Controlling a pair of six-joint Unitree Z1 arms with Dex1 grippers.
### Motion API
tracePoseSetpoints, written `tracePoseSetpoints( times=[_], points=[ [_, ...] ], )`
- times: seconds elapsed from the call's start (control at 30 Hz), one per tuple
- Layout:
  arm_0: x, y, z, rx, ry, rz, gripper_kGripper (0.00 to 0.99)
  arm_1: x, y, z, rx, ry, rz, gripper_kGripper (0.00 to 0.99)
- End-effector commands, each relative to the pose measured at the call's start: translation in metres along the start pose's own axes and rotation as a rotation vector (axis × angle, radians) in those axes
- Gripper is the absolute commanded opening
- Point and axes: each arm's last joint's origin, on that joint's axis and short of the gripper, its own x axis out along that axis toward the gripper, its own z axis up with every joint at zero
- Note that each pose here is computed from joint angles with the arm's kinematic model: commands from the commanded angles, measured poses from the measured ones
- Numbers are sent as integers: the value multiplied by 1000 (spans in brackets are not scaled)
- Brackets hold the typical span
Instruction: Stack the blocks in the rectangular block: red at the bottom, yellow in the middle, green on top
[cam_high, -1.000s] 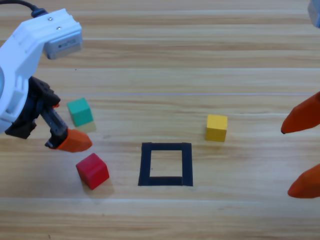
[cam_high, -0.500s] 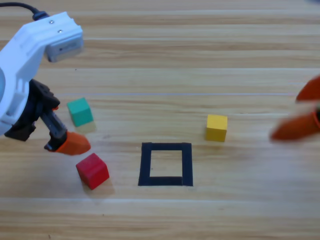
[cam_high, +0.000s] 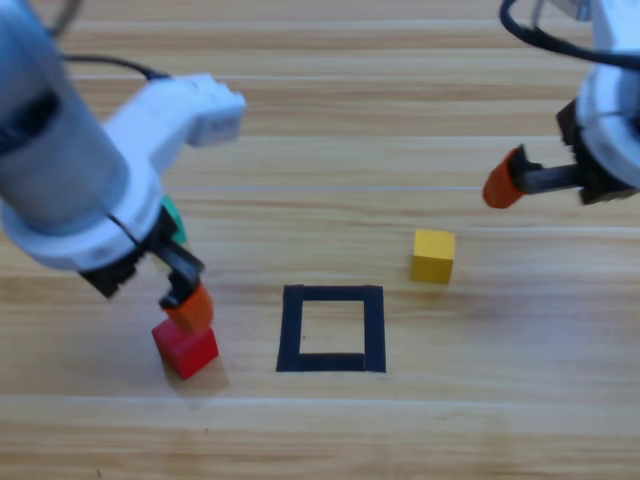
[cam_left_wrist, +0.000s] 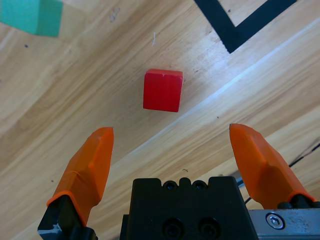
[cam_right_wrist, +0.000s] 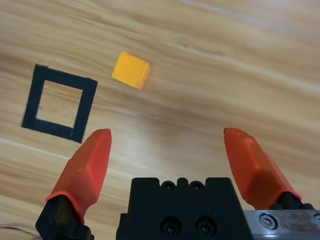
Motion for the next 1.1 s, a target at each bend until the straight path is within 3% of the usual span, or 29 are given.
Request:
tracePoseSetpoints(
  times=[0.03,0.2,0.57,1.1],
  points=[
    [24,-12,7,-20,66,0,990,54,18,9,71,177,-123,990],
    [25,-14,11,-30,42,-29,990,76,28,15,92,200,-139,990],
    [60,-12,16,-48,79,-21,990,109,38,40,192,273,-34,990],
    [92,15,9,-98,96,-18,990,174,34,39,269,335,-135,939]
  ],
)
